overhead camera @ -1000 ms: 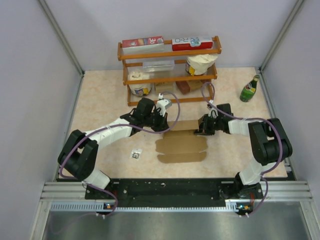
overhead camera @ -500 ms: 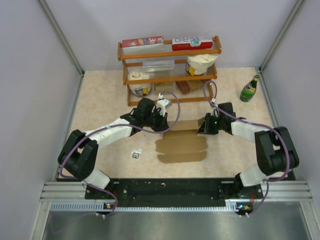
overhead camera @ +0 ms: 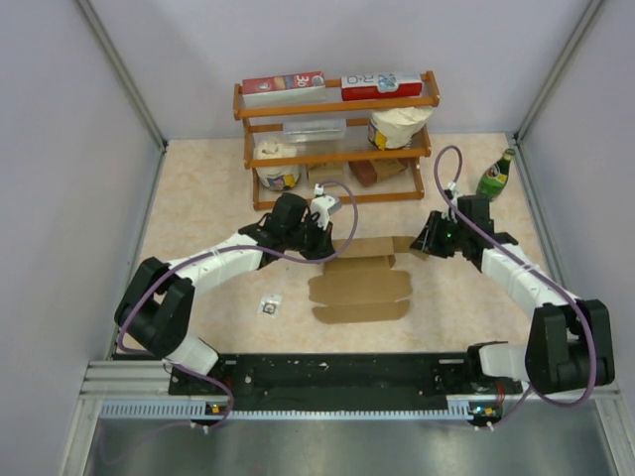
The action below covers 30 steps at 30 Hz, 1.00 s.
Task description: Fold the paper box
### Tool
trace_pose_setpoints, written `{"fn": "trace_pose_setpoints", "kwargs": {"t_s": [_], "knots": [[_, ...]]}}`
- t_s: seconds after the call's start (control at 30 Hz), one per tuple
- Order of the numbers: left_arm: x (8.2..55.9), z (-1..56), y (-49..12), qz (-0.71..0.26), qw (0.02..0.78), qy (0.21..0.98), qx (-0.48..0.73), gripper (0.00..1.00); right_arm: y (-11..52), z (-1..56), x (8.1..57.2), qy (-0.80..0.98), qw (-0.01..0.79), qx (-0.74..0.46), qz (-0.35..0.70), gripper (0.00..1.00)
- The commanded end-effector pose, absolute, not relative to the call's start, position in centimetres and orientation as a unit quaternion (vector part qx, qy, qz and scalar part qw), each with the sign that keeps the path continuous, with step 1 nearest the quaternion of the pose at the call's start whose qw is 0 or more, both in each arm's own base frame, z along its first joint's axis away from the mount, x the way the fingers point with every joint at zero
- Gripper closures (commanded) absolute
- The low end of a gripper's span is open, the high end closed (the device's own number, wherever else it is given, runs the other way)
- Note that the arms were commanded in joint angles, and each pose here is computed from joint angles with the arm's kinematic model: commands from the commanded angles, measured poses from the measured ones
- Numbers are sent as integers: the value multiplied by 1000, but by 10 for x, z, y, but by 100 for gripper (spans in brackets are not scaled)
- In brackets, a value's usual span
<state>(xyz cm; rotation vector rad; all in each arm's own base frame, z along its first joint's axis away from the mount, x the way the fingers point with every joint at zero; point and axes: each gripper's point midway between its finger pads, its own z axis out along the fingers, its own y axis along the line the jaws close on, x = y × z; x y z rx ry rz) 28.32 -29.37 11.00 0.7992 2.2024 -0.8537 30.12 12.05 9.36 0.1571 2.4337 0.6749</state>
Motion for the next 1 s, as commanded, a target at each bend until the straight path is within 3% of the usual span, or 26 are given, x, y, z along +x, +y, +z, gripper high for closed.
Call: {"fn": "trace_pose_setpoints", "kwargs": {"t_s": [0.0,0.73,0.9,0.97], "knots": [[294,140,-295,-320,358,823,303,100,113,132,316,900,351,61,252,71],[293,189,-278,-314,437,799,268,97,107,141,314,892,369,66,251,68],[288,182,-251,-284,459,815,212,92,107,152,317,886,382,65,254,67],[287,178,-244,-281,464,817,196,84,107,157,318,884,386,65,256,67]]}}
